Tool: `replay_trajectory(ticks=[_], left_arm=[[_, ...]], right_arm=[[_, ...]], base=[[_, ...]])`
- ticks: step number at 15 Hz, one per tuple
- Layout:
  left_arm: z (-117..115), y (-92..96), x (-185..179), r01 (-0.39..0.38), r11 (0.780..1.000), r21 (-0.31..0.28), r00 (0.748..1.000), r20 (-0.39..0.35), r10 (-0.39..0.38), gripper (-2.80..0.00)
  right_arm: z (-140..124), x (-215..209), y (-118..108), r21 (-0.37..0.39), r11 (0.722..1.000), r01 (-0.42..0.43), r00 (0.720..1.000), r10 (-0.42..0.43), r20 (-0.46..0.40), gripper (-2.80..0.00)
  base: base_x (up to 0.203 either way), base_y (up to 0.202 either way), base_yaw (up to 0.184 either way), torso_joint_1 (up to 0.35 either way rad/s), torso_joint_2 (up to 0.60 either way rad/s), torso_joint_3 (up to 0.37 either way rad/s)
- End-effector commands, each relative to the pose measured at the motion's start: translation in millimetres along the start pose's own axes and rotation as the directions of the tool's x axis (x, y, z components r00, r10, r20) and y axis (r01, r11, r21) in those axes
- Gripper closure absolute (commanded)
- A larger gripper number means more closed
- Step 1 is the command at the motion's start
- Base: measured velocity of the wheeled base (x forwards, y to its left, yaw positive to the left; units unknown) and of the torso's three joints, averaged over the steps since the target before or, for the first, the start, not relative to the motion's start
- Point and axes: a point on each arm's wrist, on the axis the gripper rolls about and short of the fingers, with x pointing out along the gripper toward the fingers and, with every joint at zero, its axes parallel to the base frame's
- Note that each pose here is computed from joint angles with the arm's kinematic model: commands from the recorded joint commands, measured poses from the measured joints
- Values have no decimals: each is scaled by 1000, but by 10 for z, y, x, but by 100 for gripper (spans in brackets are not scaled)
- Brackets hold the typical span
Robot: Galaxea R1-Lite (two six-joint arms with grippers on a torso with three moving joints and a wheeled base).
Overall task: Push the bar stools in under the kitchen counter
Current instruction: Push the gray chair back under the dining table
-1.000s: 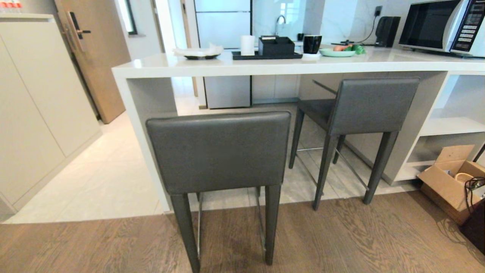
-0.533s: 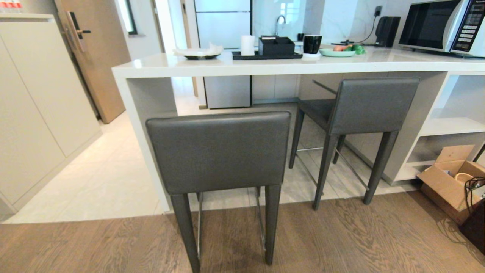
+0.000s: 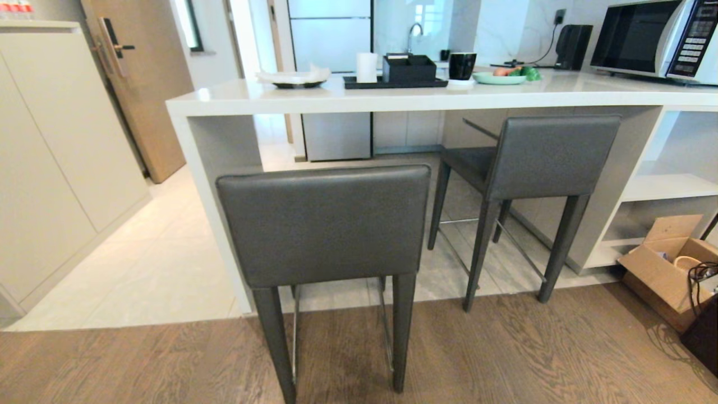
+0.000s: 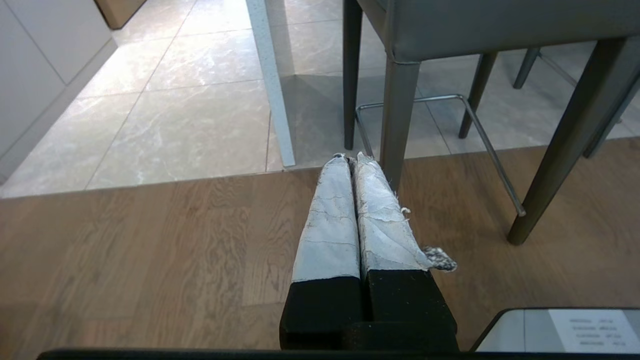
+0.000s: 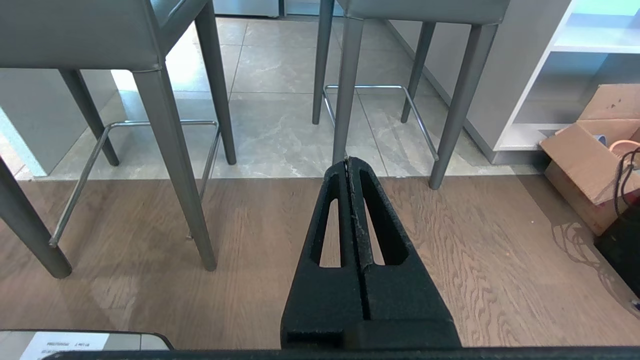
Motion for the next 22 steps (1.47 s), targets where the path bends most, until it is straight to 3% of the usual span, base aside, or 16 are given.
replay_trajectory(ticks=[1, 9, 17, 22], left_arm=[[-9, -1, 5, 1, 1000, -11, 1000, -8, -1, 0], [-5, -1, 4, 4, 1000, -23, 1000, -6, -4, 0], [-8, -2, 5, 4, 1000, -22, 1000, -8, -5, 0], [-5, -2, 4, 7, 1000, -21, 1000, -6, -7, 0]], right_arm=[[-3, 3, 0, 4, 1000, 1, 1000, -1, -3, 0], [-3, 3, 0, 9, 1000, 1, 1000, -1, -3, 0], [-3, 3, 0, 10, 1000, 1, 1000, -1, -3, 0], [-3, 3, 0, 12, 1000, 1, 1000, -1, -3, 0]], base=[[0, 0, 0, 0, 0, 0], [0, 0, 0, 0, 0, 0], [-1, 163, -2, 3, 1, 3], [0, 13, 0, 0, 0, 1]])
